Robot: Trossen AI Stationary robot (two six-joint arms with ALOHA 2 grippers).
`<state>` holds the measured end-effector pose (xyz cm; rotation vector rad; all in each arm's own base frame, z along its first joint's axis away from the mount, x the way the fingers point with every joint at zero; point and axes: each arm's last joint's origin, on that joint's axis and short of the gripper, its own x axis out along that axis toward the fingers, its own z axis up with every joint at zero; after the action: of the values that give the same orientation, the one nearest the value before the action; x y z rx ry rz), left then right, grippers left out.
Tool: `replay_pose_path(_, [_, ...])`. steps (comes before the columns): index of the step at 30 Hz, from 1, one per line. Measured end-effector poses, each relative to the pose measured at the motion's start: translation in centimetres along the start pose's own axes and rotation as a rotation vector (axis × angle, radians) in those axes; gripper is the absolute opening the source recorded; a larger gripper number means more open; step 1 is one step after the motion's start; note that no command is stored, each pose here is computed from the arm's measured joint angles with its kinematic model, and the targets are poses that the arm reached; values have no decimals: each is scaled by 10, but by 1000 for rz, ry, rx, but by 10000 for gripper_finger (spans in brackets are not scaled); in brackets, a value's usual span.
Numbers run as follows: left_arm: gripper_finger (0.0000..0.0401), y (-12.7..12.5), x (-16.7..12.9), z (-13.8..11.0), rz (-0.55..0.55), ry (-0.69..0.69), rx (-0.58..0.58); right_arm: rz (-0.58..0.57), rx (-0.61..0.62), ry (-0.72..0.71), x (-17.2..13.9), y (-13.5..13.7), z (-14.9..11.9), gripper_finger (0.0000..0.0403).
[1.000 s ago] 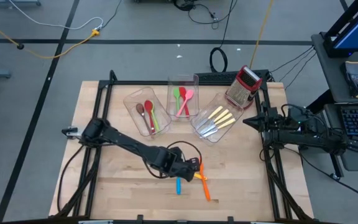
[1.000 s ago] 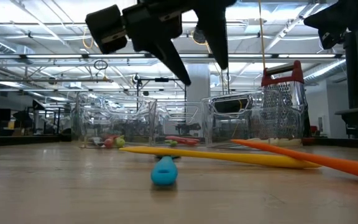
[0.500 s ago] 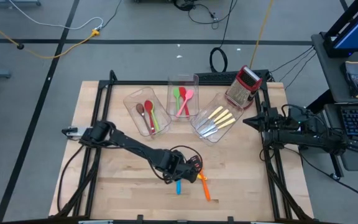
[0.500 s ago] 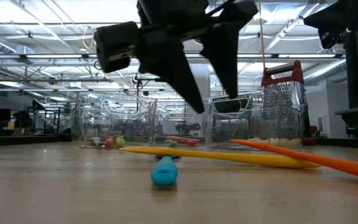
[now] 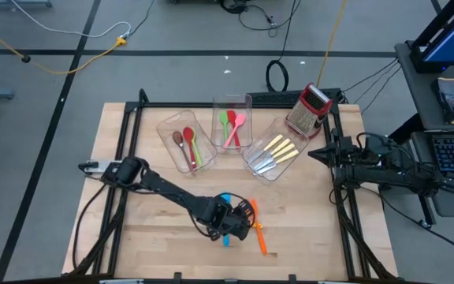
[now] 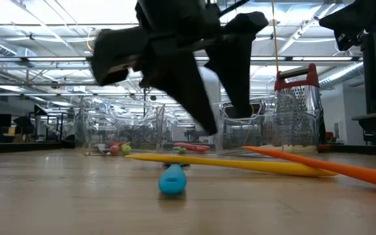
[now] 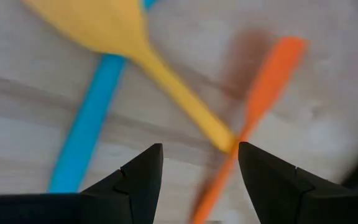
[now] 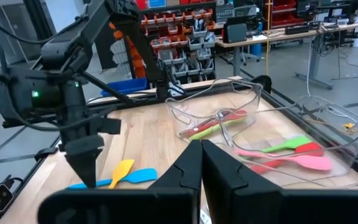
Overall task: Pick & Place Kitchen Items
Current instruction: Put the yellow spatula into the middle transparent bin
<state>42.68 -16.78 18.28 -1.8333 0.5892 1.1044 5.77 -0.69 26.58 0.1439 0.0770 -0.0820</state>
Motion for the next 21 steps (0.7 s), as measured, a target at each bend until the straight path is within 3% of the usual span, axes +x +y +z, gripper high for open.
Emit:
replay_pose_path(5, [214, 3, 7, -4, 15, 34, -16, 1, -16, -4, 0, 0, 0, 0])
replay_pose_path(21, [214, -6, 27, 17, 63, -39, -69, 2, -20, -7, 0, 0, 1, 0])
